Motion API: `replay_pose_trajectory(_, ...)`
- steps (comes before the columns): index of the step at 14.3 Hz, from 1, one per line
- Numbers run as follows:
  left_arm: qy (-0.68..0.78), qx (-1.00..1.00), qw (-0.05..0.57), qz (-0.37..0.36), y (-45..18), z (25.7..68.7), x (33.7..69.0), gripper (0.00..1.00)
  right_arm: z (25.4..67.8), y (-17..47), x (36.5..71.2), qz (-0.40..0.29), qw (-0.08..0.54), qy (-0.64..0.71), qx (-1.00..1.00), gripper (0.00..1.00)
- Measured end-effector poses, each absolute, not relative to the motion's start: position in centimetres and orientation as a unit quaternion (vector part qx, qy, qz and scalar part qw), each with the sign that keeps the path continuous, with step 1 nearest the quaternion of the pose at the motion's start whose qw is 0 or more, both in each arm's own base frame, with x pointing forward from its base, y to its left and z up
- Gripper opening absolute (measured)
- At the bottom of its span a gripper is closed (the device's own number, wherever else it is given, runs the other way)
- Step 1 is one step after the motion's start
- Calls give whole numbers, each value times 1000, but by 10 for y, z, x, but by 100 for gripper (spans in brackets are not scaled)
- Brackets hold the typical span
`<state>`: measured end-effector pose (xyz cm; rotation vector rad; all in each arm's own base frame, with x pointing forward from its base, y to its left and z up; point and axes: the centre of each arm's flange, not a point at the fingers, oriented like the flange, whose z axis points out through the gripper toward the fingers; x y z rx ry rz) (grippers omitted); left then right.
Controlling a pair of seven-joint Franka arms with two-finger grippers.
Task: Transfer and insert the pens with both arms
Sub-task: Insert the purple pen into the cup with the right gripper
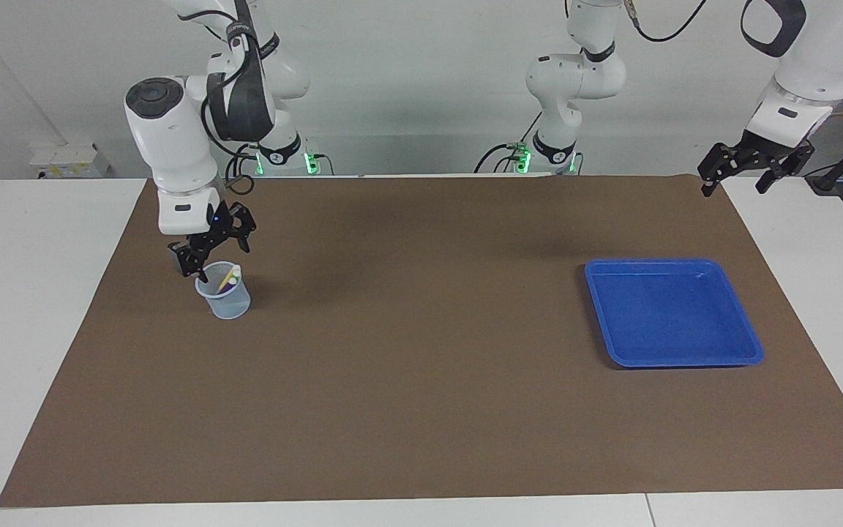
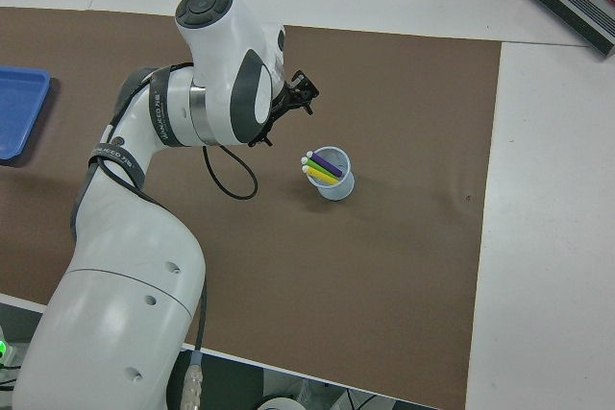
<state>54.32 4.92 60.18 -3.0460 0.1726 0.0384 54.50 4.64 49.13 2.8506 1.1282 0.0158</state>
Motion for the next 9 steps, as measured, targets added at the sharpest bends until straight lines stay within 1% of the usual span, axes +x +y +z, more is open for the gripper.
replay_pose_trajectory(3,77,-996,46,25,25,586,554,100,515,73,533,-29,25,293,955,100)
replay_pose_trajectory(6,93,-994,41,25,-2,580,559,100,533,79,527,-51,8,245,968,100)
replay_pose_trajectory(9,67,-997,31,6,-21,581,563,100,544,78,529,-45,-1,204,978,100)
